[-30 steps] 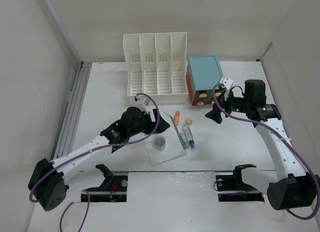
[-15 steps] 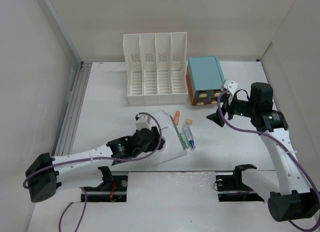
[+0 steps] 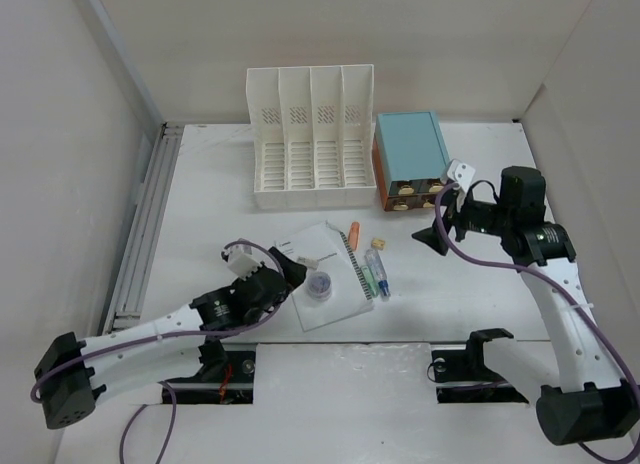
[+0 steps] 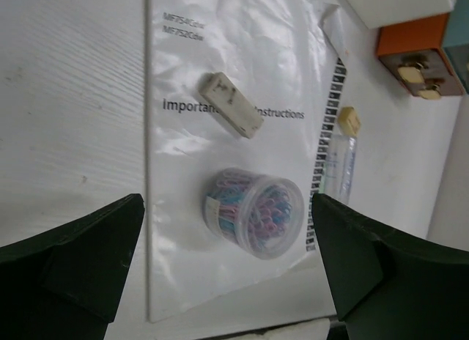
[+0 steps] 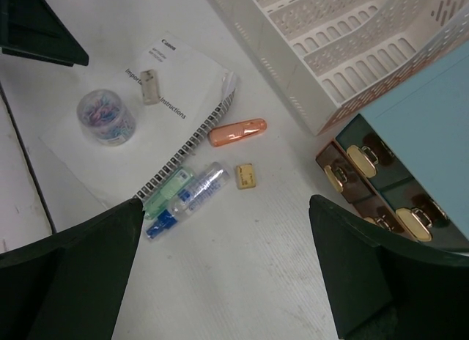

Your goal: Organize the desk

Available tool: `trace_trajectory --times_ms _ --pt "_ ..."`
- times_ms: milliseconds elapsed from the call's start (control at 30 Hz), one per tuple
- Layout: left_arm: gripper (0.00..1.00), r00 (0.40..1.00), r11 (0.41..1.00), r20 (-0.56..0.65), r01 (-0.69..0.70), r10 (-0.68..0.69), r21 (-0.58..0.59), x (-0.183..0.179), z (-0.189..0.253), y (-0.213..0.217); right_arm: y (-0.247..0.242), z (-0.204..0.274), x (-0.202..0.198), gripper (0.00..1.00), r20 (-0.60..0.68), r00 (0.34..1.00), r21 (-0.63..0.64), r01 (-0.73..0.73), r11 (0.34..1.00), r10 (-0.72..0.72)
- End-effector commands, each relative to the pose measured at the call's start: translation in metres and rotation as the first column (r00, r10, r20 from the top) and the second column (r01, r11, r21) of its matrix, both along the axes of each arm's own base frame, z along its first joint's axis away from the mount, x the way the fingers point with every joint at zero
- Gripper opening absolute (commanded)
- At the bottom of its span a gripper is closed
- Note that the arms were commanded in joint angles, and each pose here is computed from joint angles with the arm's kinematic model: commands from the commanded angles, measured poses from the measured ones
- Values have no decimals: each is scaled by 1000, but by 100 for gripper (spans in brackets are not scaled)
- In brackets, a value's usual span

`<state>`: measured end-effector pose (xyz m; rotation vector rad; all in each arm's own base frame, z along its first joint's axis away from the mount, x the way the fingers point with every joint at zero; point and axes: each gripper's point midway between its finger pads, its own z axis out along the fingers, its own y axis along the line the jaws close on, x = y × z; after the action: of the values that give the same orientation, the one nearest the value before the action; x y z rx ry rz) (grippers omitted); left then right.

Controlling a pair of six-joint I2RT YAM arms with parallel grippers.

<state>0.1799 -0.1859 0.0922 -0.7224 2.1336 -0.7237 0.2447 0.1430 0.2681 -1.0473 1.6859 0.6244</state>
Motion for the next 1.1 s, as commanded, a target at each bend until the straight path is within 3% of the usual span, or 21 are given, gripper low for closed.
trace_trajectory --times_ms 0,67,133,267,333,500,667,867,1067 --pt "98 999 999 -4 -37 37 14 11 -7 2 5 0 1 99 24 999 15 -23 1000 22" --pt "98 1000 1000 14 -26 26 8 13 1 -2 11 -2 7 99 27 999 11 -37 999 37" --pt "98 998 1000 50 -26 26 -6 18 17 -4 27 -19 10 99 -52 993 24 -105 994 106" --pt "98 995 999 91 -25 29 -37 18 32 0 85 -57 -12 98 -191 906 53 -376 925 379" --pt "98 995 999 92 -18 22 -49 16 32 0 103 -72 -7 95 -218 882 38 -421 906 418" --pt "96 997 996 66 36 -31 -79 7 19 -7 133 -132 23 91 -350 870 -25 -380 924 348" --pt "95 998 995 31 61 -59 -79 1 10 -11 156 -134 62 92 -294 912 -10 -302 953 286" --pt "94 999 994 4 35 -34 -100 -3 7 -4 178 -171 84 93 -395 877 17 -289 957 273" --pt "94 999 993 -47 13 -18 -121 -12 -5 2 191 -181 102 93 -418 885 4 -226 974 207"
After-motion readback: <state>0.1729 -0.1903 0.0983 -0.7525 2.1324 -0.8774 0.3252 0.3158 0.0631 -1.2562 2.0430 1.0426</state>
